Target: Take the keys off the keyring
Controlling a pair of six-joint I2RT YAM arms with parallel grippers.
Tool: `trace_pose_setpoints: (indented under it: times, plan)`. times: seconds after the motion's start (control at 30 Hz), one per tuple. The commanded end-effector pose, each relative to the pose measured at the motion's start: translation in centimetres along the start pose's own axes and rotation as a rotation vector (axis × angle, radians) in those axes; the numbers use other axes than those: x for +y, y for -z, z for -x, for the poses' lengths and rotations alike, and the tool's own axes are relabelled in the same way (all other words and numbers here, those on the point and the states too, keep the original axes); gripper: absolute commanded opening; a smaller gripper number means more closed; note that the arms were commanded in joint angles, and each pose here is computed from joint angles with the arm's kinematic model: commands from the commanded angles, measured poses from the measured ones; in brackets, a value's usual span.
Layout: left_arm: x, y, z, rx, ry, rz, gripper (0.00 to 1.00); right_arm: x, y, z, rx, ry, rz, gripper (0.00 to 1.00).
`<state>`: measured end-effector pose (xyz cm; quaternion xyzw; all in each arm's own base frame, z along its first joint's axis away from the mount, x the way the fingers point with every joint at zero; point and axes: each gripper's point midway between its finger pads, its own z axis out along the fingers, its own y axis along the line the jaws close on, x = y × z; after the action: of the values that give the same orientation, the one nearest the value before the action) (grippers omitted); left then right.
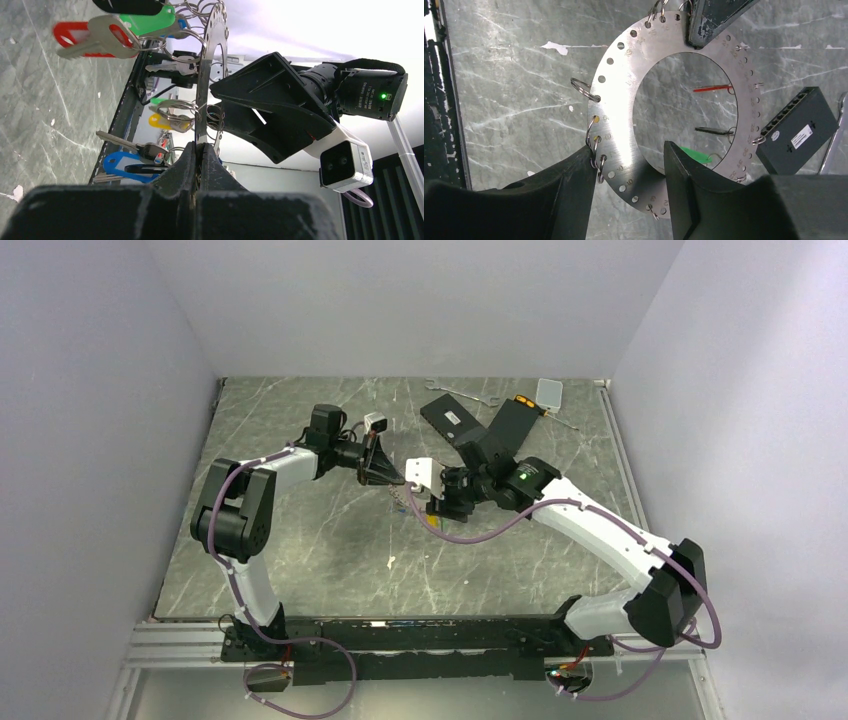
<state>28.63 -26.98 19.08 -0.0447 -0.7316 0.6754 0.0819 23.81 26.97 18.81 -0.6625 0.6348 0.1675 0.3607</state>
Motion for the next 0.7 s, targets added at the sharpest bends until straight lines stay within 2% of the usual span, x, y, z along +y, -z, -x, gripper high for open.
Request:
trace_pose_setpoints:
  times: [0.0,0.23,0.37,0.5,0.67]
  plan:
    - [-3.5,-0.2,-1.7,0.112,-0.15,-0.067,0.0,-2.3,1.2,2.6,-0.078,0.034,-0.115,0.52]
    - [-3.6,-0.5,-2.1,0.143,-0.157,-0.078,0.0,-1.2,1.5,3.2,-0.111,0.053,-0.054,0.41]
    - [-3.5,-0.5,-2.1,0.162,-0.152,-0.09,0.0,0.6,1.8,3.0,-0.109,0.1,0.035,0.47]
    - [-3.4,-0.6,-2.2,0.162,-0.156,-0.089,0.0,0.5,2.0,2.2,-0.076,0.133,0.02,0.48]
    - [-3.3,-0.7,-2.2,0.169,-0.15,-0.091,0.0,0.7,1.9,1.9,-0.058,0.154,0.027,0.56]
